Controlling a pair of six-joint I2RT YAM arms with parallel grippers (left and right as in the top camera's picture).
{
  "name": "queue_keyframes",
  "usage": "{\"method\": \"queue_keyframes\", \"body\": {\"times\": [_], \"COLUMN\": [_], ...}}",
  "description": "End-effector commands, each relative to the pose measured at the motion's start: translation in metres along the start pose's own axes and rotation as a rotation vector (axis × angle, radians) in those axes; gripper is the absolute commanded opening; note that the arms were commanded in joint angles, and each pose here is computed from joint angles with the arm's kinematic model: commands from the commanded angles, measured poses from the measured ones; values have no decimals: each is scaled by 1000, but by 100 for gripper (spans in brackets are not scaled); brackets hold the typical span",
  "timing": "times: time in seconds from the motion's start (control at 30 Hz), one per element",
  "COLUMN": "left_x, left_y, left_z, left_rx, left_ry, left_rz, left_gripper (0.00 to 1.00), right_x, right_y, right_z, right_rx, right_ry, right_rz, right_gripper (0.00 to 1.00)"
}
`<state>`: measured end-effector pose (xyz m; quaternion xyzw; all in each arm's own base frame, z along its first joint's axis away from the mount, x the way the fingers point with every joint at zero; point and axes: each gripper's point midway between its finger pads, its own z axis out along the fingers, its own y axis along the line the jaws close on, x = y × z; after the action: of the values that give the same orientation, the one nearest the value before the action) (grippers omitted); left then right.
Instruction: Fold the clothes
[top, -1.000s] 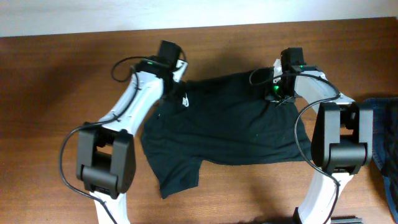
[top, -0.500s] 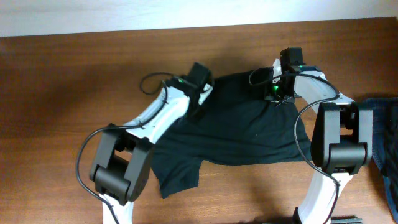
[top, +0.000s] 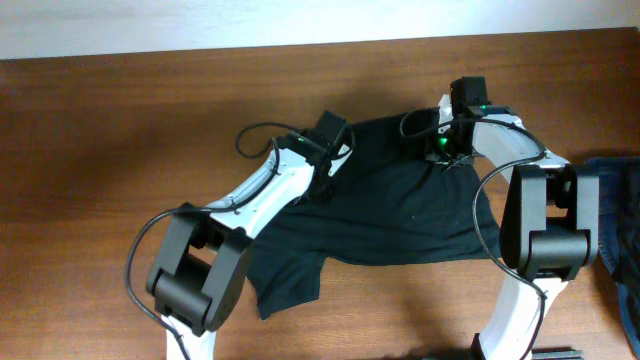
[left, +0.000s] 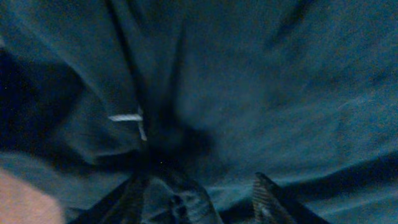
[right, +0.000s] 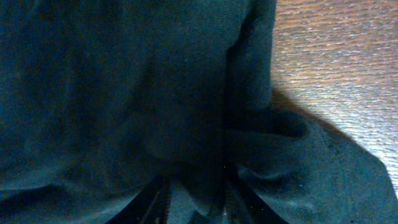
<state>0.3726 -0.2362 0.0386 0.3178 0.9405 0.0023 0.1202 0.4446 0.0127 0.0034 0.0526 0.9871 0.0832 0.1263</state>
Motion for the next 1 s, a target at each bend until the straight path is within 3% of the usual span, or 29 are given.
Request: {"method": "queue_keyframes", "body": {"times": [0.0,0.23,0.33,0.47,0.7,0.83,0.97], "left_x": [-29,-27,-25,-32,-40,-42,-40], "left_y": [16,82,101,104,99,88,89], "left_z": [-45,-49,-48,-45,-22,-13,-8], "left_rx": [-19,-99,-47,102,229,299,297], "left_ry": [-131,-164,-178,-212,-216,-203,-193], "left_rz": [-27,-356,-462,-507,-572,-566,-570], "left_gripper": [60,61,61,61,59,42,42], "right_x": [9,9,9,9,9,9,9], "right_y": [-1,-1,-1,-1,-1,-1,-1], "right_z": [8,8,8,8,8,8,8], "right_rx": [14,14,14,14,14,14,14], "right_ry": [23,24,24,23,23,23,23], "right_rz": [-3,-3,-3,-3,-3,-3,-3], "right_gripper": [34,34,34,35,35,35,35]}}
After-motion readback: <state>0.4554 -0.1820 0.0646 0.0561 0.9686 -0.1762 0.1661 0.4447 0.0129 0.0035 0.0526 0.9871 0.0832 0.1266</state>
